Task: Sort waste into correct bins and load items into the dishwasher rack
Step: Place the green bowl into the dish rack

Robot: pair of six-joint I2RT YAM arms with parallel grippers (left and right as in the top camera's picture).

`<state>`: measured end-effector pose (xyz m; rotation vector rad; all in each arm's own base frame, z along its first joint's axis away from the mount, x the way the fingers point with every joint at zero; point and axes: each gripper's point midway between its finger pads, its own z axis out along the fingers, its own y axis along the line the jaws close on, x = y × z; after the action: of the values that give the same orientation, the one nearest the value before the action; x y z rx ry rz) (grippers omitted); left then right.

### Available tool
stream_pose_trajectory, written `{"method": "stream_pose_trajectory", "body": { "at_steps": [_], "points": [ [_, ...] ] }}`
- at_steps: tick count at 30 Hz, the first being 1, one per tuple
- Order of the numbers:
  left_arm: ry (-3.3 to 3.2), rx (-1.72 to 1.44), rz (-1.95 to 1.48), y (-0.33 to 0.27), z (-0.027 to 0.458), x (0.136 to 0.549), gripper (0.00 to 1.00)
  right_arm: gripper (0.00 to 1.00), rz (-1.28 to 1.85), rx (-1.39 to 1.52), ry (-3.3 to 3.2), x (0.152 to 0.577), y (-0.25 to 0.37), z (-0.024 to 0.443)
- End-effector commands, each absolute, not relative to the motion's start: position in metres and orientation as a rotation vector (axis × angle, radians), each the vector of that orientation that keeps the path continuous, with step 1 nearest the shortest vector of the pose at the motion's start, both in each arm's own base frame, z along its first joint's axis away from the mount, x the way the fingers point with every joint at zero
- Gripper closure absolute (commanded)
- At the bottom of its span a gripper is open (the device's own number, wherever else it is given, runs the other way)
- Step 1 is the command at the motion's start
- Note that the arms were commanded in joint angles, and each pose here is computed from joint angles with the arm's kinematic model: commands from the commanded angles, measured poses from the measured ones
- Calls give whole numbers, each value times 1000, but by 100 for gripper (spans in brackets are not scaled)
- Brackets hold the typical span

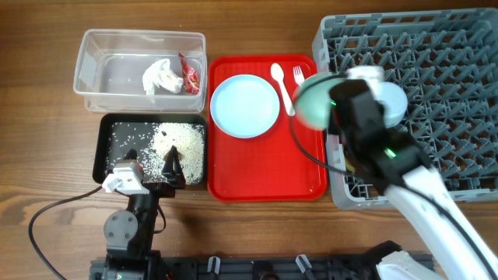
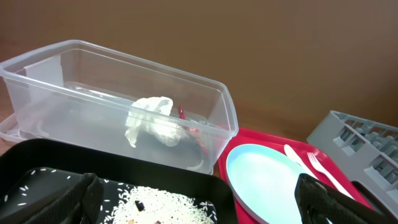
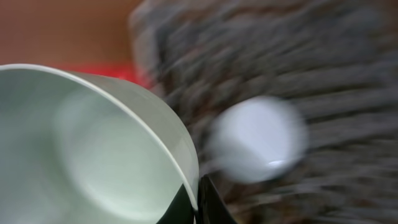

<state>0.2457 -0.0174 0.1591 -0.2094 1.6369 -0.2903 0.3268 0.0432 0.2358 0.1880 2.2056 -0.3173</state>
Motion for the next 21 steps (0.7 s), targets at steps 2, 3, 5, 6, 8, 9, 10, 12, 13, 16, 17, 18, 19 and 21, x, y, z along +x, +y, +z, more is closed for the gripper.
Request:
{"method": "stream_pose_trajectory", "body": {
  "at_steps": [2, 3, 5, 6, 8, 9, 10, 12, 13, 16, 17, 18, 19, 21],
  "points": [
    [1629, -214, -272, -14, 159, 246, 0, 96, -1046, 643, 1739, 281, -82, 318],
    [1629, -214, -272, -14, 159, 246, 0, 96, -1113, 695, 1740, 277, -102, 315],
    [1629, -215, -271, -14, 159, 246, 0, 96, -1217, 797, 1740, 274, -137, 307],
    [1629, -214, -272, -14, 159, 246, 0, 96, -1233, 821, 1756, 275, -148, 302],
    [1629, -214, -272, -14, 159, 246, 0, 96, -1222, 838, 1843, 288, -174, 283],
    [1629, -215, -271, -14, 159, 246, 0, 96, -1251, 826, 1877, 296, -189, 276],
    [1629, -214, -272, -14, 159, 246, 0, 96, -1295, 816, 1892, 300, -201, 272],
    [1628, -214, -272, -14, 159, 246, 0, 96, -1317, 775, 1939, 314, -216, 259],
    [1629, -214, -272, -14, 159, 246, 0, 96, -1304, 765, 1956, 320, -218, 252],
    [1629, -214, -272, -14, 159, 246, 0, 96, -1372, 670, 2038, 337, -222, 228],
    [1629, -214, -272, -14, 159, 246, 0, 96, -1413, 635, 2065, 340, -224, 222],
    [1629, -214, -272, -14, 159, 246, 0, 96, -1498, 612, 2075, 341, -228, 216],
    [1628, -214, -272, -14, 159, 246, 0, 96, -1550, 607, 2072, 341, -230, 215],
    [1629, -214, -272, -14, 159, 246, 0, 96, -1641, 593, 2049, 344, -235, 219]
  ]
}}
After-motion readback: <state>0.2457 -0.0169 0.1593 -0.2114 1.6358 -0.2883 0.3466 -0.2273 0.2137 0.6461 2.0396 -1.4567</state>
